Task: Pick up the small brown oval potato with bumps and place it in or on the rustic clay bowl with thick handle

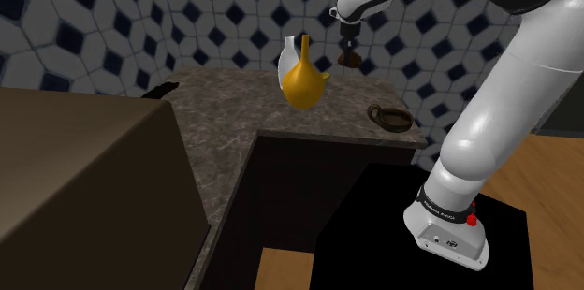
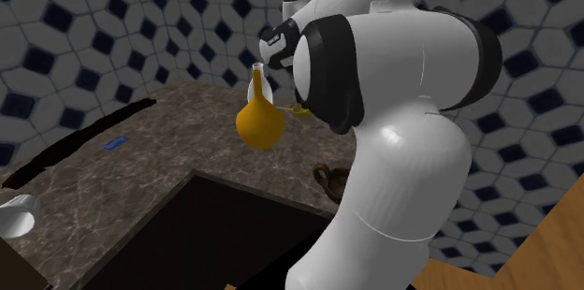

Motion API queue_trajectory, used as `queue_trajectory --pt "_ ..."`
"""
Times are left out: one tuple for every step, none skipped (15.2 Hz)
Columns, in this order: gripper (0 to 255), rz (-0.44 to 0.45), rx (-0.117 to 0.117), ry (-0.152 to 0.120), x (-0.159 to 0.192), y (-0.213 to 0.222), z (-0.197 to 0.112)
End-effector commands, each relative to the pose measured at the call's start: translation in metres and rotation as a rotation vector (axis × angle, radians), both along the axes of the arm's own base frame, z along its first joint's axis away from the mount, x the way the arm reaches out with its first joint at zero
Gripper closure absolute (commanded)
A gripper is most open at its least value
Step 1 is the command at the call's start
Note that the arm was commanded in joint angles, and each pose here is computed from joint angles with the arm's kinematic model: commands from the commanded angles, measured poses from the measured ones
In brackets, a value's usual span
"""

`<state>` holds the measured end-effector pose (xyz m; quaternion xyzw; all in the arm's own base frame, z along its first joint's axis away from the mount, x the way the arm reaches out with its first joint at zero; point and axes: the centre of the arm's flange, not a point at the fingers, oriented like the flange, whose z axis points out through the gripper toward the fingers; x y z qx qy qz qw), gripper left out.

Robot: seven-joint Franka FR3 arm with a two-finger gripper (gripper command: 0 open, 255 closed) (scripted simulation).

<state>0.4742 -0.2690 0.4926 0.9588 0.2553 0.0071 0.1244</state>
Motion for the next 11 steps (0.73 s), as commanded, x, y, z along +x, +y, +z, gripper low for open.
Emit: queue_trajectory --pt "255 0.0 0.0 0.001 -0.021 0.01 0.004" --pt "255 0.0 0.0 0.001 -0.033 0.015 0.005" --pt "255 0.0 0.0 0.001 -0.045 0.019 0.005" --pt "255 0.0 0.0 0.001 -0.058 0.024 0.005" --pt "255 0.0 0.0 0.001 -0.07 0.028 0.005" --pt "255 0.0 0.0 0.001 -0.083 0.033 0.005" --pt "255 0.0 0.0 0.001 -0.095 0.037 0.006" --pt "255 0.0 0.0 0.001 -0.108 0.042 0.006" --pt "255 0.0 0.0 0.001 -0.12 0.046 0.006" --pt "255 0.0 0.0 0.001 -0.132 0.05 0.006" --pt "255 0.0 0.0 0.001 -0.145 0.055 0.006"
